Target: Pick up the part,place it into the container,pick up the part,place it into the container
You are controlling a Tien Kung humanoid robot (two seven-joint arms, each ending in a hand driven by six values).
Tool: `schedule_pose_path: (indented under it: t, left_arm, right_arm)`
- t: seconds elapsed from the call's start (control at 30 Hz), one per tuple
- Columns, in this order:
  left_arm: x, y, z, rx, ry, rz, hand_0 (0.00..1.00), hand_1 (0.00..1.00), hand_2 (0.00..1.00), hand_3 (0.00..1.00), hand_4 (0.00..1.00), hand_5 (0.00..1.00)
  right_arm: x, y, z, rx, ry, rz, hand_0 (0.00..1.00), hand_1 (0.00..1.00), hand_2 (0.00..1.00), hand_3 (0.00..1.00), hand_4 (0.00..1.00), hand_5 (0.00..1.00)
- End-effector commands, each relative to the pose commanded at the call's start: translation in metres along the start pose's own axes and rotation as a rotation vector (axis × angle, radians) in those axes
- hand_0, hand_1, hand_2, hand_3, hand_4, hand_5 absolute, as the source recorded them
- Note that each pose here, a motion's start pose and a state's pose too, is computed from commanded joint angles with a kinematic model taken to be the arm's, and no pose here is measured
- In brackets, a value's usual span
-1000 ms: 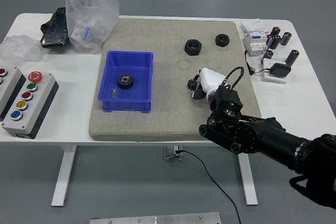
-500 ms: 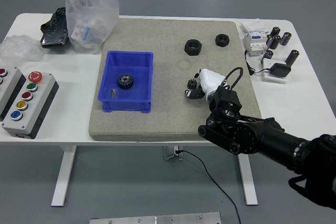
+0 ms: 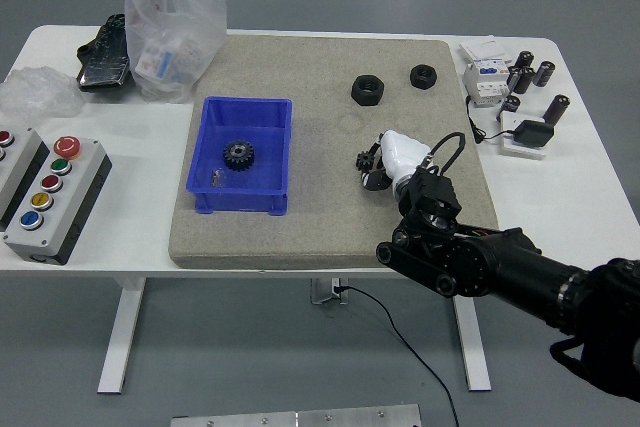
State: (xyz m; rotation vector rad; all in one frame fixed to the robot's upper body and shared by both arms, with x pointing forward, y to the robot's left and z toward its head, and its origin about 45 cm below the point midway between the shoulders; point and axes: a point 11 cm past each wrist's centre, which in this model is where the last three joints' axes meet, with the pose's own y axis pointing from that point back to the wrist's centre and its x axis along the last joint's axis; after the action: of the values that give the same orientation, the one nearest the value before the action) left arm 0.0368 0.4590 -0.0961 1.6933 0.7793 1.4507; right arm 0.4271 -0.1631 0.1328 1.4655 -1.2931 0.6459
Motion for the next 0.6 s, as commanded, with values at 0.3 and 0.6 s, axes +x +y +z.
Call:
schedule_pose_path:
  t: [0.3,0.6]
  left_arm:
    - [-0.001,0.000,0.000,-0.002,0.000,0.000,0.692,0.587,0.556,0.614,0.539,0.113]
    - [-0.001,0.000,-0.001,0.000,0.002,0.001,0.692,0.587,0.556,0.615,0.540,0.112]
  right_arm:
    - [0.001,0.001,-0.001,0.014,-0.038,0.022,0.347,0.549,0.435,0.515,0.584,0.068]
    - [0.011,0.002,0.001,0.030,-0.179,0.044,0.340,0.541,0.419,0.478,0.562,0.073]
